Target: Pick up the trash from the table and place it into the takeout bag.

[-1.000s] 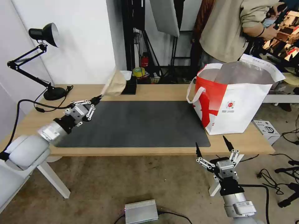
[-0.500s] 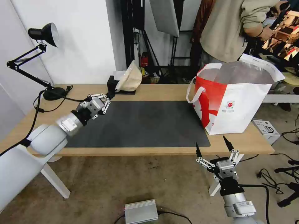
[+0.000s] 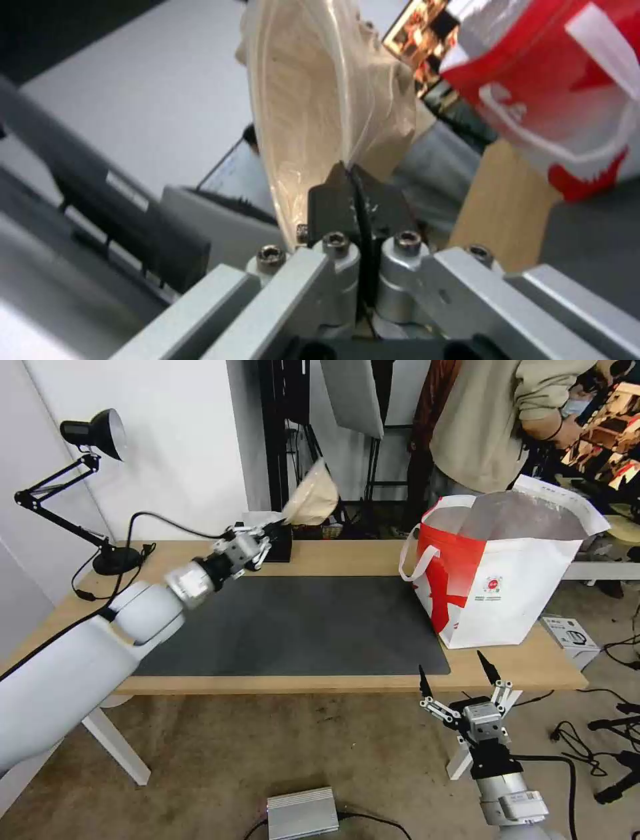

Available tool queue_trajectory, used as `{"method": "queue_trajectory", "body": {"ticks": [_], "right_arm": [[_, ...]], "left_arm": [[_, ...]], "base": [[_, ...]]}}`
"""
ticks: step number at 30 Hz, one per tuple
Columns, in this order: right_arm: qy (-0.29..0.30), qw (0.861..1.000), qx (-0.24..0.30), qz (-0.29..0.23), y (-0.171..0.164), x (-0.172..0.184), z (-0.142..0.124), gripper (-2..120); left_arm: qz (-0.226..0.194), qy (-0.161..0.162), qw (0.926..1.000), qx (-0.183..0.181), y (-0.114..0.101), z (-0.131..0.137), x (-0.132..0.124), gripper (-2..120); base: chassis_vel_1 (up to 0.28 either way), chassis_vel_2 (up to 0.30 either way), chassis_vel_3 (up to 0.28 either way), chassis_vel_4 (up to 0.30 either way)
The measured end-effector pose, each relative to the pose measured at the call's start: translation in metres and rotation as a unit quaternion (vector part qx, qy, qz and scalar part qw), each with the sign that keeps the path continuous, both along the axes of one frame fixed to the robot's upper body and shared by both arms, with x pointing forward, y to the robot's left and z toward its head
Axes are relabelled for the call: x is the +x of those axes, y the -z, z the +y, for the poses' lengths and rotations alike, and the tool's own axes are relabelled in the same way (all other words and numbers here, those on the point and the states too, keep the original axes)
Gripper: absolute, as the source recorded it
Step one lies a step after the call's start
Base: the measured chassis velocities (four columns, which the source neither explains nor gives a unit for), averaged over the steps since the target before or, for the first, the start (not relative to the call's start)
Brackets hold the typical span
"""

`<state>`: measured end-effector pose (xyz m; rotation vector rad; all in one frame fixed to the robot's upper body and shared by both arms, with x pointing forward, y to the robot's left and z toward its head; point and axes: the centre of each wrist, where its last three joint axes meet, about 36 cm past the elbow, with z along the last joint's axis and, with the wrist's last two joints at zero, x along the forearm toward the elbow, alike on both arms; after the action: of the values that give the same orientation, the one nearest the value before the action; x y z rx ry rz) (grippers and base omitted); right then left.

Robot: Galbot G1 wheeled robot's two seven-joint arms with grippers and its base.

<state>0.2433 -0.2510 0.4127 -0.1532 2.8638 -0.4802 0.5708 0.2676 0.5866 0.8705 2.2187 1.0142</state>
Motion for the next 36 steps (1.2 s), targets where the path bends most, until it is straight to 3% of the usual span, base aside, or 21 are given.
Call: {"method": "queue_trajectory", "body": {"ticks": [7, 15, 25, 36], "right_arm": [[0.000, 1.000, 0.000, 0.000, 0.000, 0.000, 0.000, 100], [0.000, 1.000, 0.000, 0.000, 0.000, 0.000, 0.000, 100], [0.000, 1.000, 0.000, 0.000, 0.000, 0.000, 0.000, 100], [0.000, 1.000, 0.000, 0.000, 0.000, 0.000, 0.000, 100]], "left_arm": [[-0.009, 0.018, 0.9997, 0.010, -0.010, -0.026, 0.021, 0], [-0.036, 0.039, 0.9983, 0.023, -0.037, -0.059, 0.043, 0], [-0.084, 0.073, 0.9930, 0.040, -0.064, -0.133, 0.077, 0], [-0.103, 0.087, 0.9896, 0.052, -0.058, -0.167, 0.095, 0]], "base": [[0.000, 0.000, 0.000, 0.000], [0.000, 0.000, 0.000, 0.000], [0.000, 0.000, 0.000, 0.000], [0.000, 0.000, 0.000, 0.000]]}}
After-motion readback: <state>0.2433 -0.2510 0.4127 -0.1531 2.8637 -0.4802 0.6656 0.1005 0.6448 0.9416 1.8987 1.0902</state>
